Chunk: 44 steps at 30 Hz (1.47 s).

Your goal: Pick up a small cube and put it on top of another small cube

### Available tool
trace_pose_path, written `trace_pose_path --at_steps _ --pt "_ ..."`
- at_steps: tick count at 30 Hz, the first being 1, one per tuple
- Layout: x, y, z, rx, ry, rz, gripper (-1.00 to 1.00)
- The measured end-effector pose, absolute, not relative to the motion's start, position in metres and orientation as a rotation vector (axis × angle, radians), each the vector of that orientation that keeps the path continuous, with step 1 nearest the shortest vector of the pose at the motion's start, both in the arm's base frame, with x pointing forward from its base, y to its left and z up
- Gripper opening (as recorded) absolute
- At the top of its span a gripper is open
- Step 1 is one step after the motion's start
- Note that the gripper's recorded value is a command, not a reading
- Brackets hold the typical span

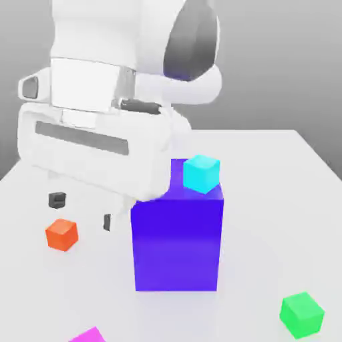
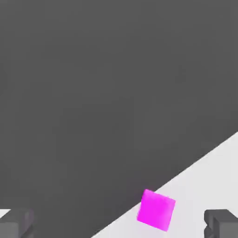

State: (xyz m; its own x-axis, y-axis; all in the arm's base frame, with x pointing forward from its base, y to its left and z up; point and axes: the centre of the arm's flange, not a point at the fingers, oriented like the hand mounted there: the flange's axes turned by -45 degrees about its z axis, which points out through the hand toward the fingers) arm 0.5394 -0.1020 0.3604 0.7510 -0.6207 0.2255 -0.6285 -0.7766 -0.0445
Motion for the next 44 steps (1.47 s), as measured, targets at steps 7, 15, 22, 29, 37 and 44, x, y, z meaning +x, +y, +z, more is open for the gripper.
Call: trace_pose_path --at_steps 7,15,22,29,37,44 --pt "0.537 -0.124 0.237 2.839 -1.317 0.097 0.00" --pt "0.530 -0.130 0.132 2.801 -1.423 0.001 -1.00" --pt "0.531 -0.130 0.142 2.801 -1.425 0.002 -1.00" --pt "0.536 -0.032 0.205 2.947 -1.126 -0.004 -1.00" --pt "0.485 0.170 0.228 3.125 -0.407 -0.001 -1.00" --pt "0.460 0.229 0.184 3.138 -0.174 0.002 1.00"
